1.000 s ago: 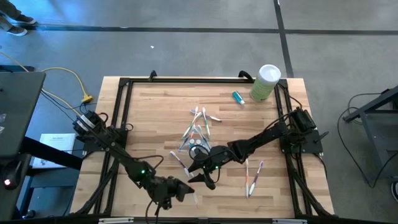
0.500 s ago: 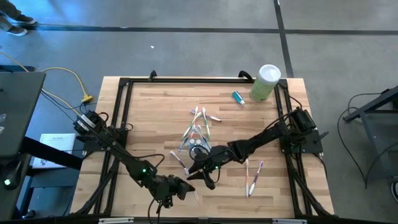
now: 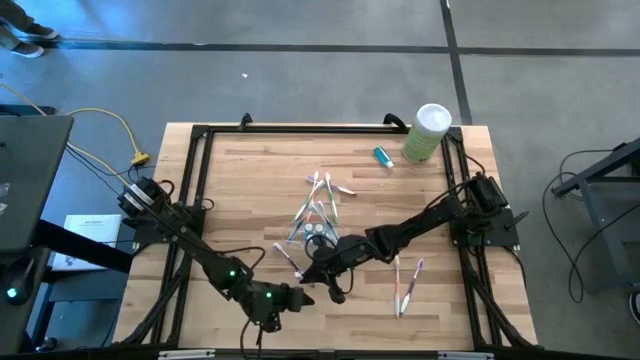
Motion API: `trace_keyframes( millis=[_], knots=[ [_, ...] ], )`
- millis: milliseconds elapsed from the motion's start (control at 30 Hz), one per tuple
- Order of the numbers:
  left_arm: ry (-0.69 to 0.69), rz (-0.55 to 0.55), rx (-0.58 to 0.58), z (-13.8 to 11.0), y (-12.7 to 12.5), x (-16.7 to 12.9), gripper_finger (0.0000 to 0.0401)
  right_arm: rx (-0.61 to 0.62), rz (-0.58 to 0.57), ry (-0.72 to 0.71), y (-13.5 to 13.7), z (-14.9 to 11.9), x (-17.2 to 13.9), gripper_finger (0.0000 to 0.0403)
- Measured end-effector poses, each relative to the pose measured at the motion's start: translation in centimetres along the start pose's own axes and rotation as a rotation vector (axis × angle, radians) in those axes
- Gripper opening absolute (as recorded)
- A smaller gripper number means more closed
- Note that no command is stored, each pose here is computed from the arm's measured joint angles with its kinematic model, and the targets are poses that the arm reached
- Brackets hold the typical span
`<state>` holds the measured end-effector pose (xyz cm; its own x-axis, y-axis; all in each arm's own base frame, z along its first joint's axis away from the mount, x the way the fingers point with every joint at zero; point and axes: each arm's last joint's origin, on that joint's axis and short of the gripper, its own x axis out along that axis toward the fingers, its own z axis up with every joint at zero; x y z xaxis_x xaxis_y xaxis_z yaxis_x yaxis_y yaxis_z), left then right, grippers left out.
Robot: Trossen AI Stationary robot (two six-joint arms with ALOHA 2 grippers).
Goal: Pick & Place toothbrushing station
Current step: Put the orange toothbrush into the right side of the transparent organizer
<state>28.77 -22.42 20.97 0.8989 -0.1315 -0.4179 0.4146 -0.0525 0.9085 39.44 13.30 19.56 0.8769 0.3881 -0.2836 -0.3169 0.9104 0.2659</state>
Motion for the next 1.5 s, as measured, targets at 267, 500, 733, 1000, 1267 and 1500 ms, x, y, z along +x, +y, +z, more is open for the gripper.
trace_keyframes(
  millis=[267,500,733,1000,1267,1500],
  knots=[
    [-0.026,-0.002,-0.058,1.1,-0.3,-0.6,0.0090,-0.049,-0.009,-0.022,0.7,1.3,-1.0,0.0008],
    [0.057,-0.034,-0.201,1.5,-1.2,-1.1,0.0091,-0.221,-0.168,-0.020,3.6,3.1,-3.6,0.0009],
    [0.106,-0.086,-0.364,1.1,-1.9,-1.1,0.0091,-0.382,-0.368,-0.068,6.8,4.8,-6.5,0.0009],
    [0.146,-0.101,-0.439,0.4,-2.1,-0.9,0.0091,-0.449,-0.470,-0.066,9.9,5.9,-10.1,0.0009],
    [0.152,-0.157,-0.552,-0.2,-2.4,-0.6,0.0113,-0.499,-0.701,0.010,9.9,5.5,-11.7,0.0009],
    [0.187,-0.187,-0.622,-0.6,-2.8,-0.6,0.0211,-0.363,-0.745,0.025,8.6,6.4,-14.5,0.0009]
  ],
)
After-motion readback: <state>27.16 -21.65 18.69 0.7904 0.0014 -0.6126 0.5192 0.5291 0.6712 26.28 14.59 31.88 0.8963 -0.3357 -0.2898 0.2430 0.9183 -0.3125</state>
